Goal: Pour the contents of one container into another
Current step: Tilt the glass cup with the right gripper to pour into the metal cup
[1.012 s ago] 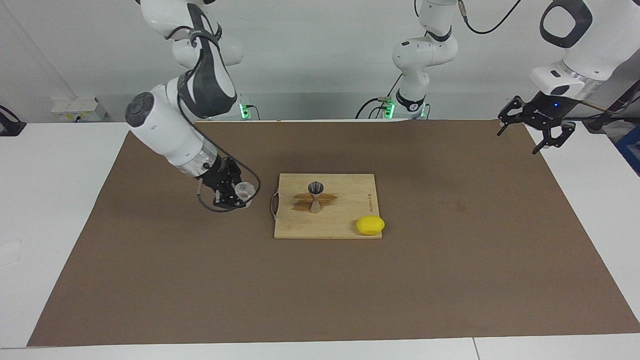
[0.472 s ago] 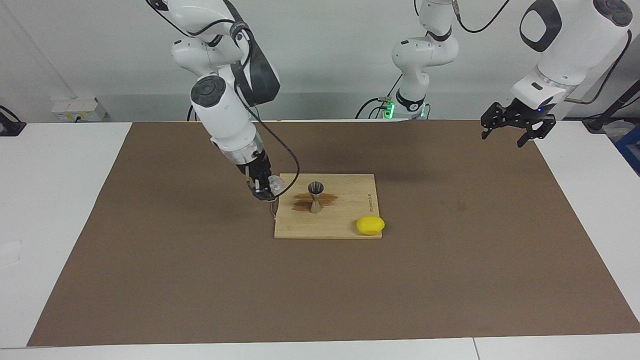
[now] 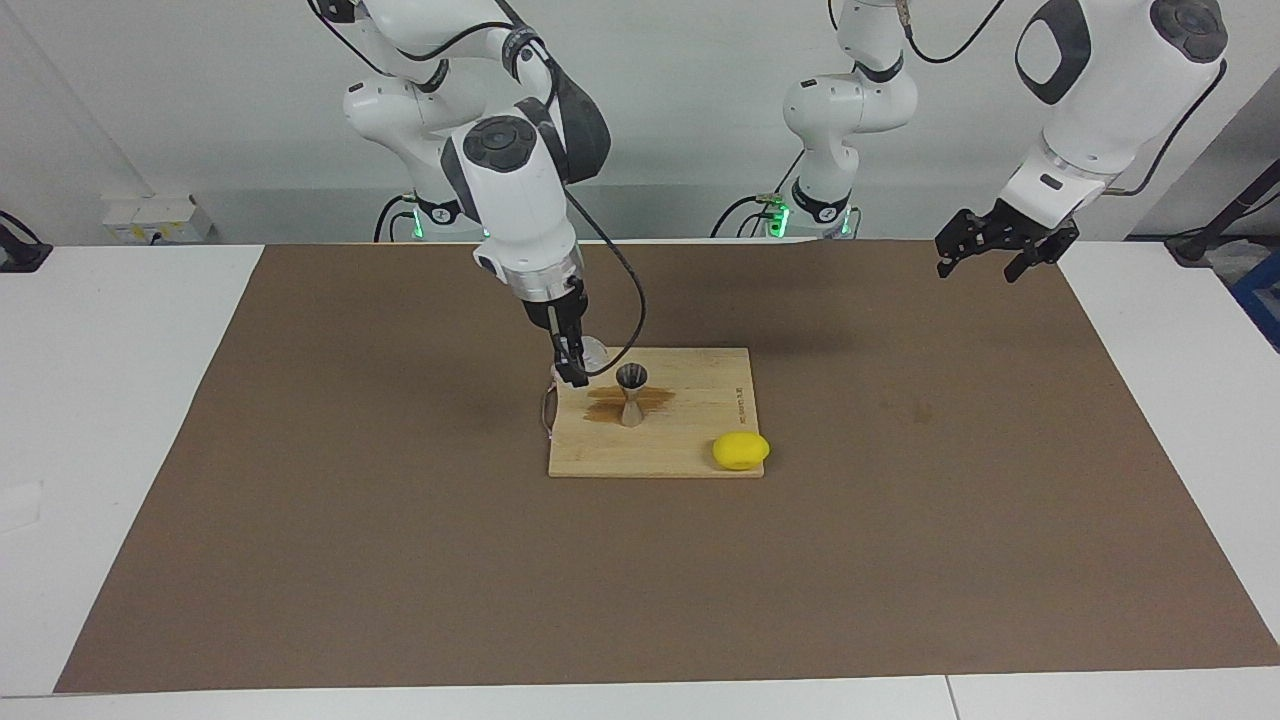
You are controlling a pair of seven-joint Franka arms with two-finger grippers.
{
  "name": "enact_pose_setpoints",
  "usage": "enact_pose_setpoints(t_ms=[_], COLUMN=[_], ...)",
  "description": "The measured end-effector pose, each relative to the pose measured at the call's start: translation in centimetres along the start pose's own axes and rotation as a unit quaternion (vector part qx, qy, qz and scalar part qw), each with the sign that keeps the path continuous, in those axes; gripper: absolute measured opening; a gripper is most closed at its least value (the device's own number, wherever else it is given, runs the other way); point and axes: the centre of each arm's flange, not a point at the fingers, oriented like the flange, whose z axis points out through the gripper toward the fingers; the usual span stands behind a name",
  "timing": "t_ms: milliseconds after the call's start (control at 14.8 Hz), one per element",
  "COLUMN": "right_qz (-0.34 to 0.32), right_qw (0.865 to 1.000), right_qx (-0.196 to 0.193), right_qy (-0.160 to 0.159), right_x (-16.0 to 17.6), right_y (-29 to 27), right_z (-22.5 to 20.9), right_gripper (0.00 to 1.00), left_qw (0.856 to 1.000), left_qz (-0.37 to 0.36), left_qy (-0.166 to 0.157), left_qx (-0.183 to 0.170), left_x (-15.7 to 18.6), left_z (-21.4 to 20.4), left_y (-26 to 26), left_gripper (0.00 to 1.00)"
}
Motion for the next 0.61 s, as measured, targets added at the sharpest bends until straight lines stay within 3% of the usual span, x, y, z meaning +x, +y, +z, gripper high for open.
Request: enact_pose_setpoints(t_ms=[607], right_qz=[-0.051], right_qw=[0.997], right_qx=[0.000], right_qy=[0.059], right_x=[-2.3], right_y=[0.6], right_z=[2.3], right_gripper=[0.51], left_qw=[1.000], left_qz=[0.010], left_qy=[0.000], left_qx=[0.001], left_x=[0.1], left_z=[0.0], left_y=[1.2], left_gripper=[1.00])
